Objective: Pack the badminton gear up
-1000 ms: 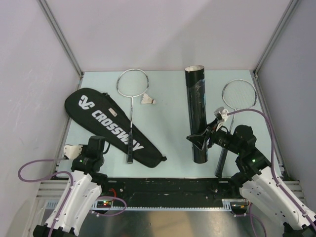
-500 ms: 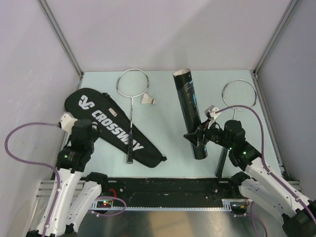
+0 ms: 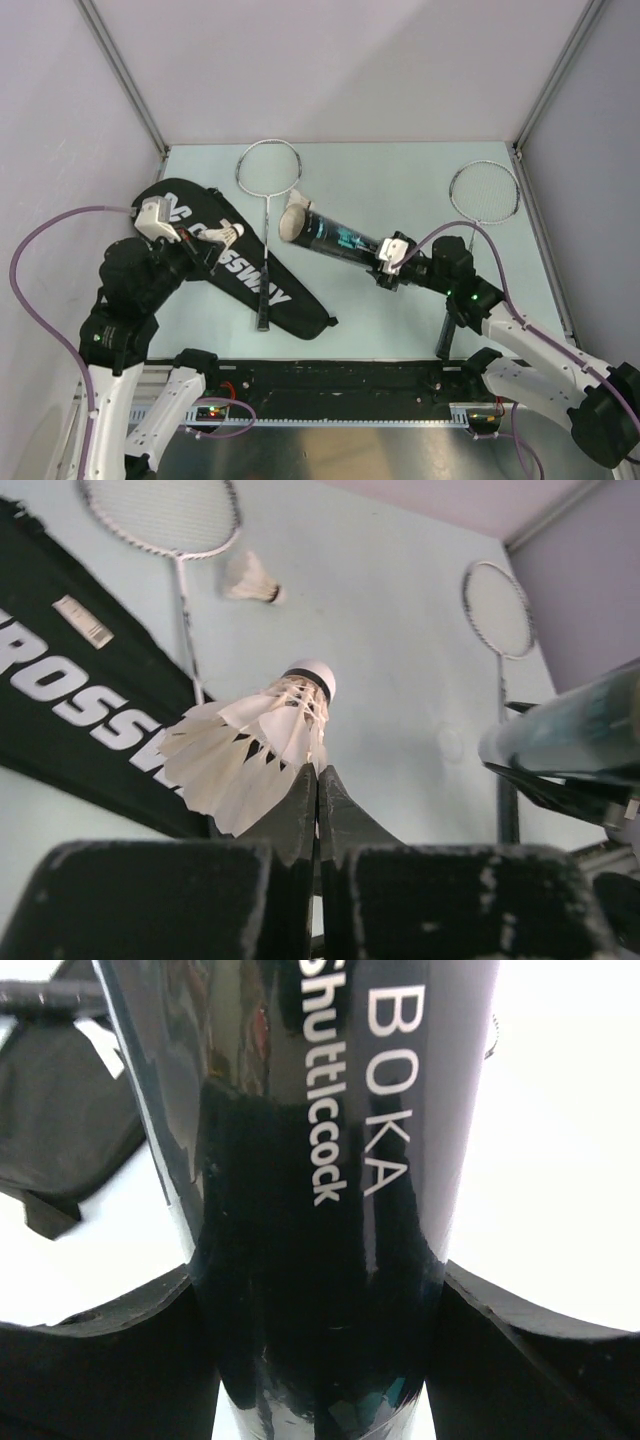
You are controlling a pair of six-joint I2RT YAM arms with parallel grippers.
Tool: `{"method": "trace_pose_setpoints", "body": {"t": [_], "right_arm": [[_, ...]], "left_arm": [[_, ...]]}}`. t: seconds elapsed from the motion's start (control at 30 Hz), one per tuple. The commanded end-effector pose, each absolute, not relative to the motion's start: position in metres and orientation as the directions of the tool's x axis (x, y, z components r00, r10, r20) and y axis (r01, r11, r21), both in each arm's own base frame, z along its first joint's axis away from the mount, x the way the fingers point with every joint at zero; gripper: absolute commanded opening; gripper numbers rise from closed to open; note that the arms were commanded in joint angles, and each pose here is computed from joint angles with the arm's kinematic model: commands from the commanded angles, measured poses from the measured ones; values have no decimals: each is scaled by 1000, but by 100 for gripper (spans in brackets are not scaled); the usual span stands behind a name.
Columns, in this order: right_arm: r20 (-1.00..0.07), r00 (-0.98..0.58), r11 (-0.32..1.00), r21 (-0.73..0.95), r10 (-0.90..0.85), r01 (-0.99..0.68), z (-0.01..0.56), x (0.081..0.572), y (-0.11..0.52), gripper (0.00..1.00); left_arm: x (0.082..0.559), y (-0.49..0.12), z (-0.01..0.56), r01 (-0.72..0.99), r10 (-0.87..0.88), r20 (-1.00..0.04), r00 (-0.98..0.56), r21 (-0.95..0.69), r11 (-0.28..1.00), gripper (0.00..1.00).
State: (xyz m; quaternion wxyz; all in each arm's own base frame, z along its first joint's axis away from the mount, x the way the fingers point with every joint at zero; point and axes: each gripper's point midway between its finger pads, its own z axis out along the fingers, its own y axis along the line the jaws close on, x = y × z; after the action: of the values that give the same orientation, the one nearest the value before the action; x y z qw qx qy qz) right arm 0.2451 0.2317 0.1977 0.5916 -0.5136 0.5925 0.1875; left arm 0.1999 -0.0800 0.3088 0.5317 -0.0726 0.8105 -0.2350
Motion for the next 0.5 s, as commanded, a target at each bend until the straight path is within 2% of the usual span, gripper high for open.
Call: {"method": "trace_pose_setpoints", "body": {"t": [0.0, 0.2, 0.47], "right_arm": [[-720, 498, 307, -672, -484, -674, 230, 264, 234, 35], [-600, 565, 266, -782, -567, -564, 226, 275, 227, 33], [-550, 578, 268, -822, -603, -503, 227, 281, 226, 32]], "left_arm": [[174, -101, 341, 331, -285, -868, -407, -431, 839, 0], [140, -124, 360, 499, -228, -875, -426, -438, 748, 0], [112, -139, 369, 602, -210, -873, -441, -461, 652, 0]]}}
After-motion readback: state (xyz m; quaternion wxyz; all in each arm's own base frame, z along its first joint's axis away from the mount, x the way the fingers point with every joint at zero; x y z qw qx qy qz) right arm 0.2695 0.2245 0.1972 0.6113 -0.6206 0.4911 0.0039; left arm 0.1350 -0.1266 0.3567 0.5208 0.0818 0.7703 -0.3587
